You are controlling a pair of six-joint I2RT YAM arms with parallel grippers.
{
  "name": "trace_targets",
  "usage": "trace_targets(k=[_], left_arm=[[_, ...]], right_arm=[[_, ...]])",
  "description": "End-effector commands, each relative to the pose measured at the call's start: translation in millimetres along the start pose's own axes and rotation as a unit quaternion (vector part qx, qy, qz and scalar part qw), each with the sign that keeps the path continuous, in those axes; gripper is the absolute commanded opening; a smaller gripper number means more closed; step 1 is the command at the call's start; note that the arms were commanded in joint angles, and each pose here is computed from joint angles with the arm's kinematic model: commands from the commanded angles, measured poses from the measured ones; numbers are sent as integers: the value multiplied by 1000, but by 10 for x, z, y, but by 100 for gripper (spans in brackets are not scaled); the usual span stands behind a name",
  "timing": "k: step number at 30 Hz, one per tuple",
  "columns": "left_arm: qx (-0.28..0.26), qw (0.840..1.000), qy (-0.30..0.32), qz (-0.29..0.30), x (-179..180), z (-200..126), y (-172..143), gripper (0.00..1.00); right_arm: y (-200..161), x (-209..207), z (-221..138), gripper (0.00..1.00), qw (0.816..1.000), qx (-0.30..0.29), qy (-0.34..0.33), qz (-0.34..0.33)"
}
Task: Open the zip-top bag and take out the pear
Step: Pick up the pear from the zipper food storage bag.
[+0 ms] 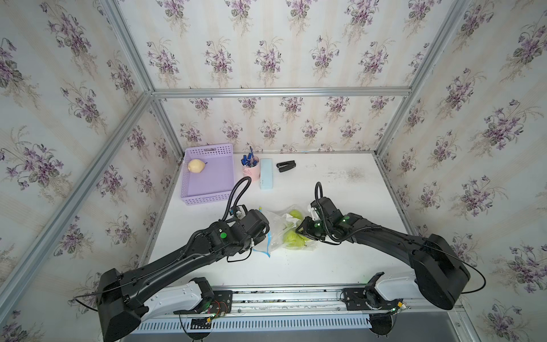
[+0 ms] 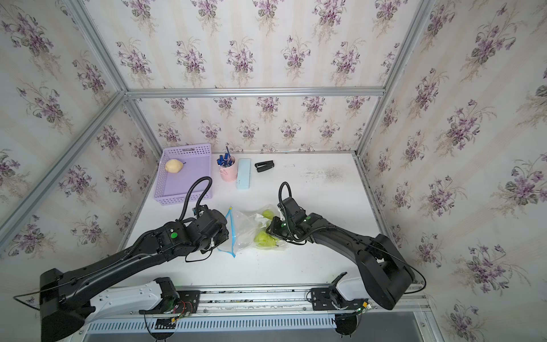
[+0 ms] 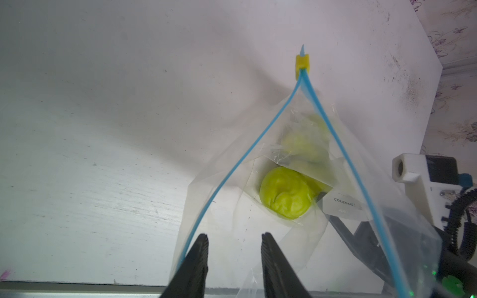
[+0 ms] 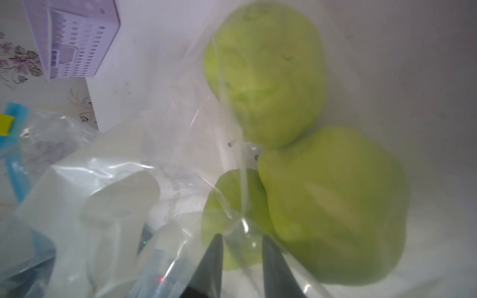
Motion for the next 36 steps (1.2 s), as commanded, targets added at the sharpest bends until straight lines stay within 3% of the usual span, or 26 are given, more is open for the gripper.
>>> trace_targets(k=[1, 7, 13, 18, 22, 30, 33, 36], left_arm=[[18, 1000, -24, 2, -44, 79, -47, 38], [66, 997, -24, 36, -112, 229, -135, 48], [80, 995, -8, 55, -114, 285, -157, 59], [97, 993, 14, 66, -100, 315, -184, 58], [117, 991, 0, 70, -136, 317, -210, 40], [118, 990, 4, 73, -410, 518, -173, 43], [102, 992, 25, 68, -404, 586, -133, 68], [105, 991, 32, 75, -450, 763, -118, 73]], right_arm=[[-14, -93, 55, 27, 1000, 1, -28, 8], [-71, -236, 197, 25, 999, 19, -33, 14], [-67, -291, 354, 22, 999, 31, -28, 6], [-29, -250, 405, 22, 999, 34, -22, -14], [-13, -203, 413, 21, 999, 41, -15, -25], [-38, -222, 422, 17, 998, 51, -15, -41], [-37, -227, 444, 16, 997, 55, -13, -48], [-29, -229, 484, 13, 996, 62, -17, -56]])
Point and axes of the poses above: each gripper's point midway between its finger pads, its own z axis out along the fingers, its own x axis along the line the jaws close on, y = z × x, the point moved 10 cm from there along -z, back along the fingers, and after that the axes turned 5 degrees about z, right-handed, at the moved point
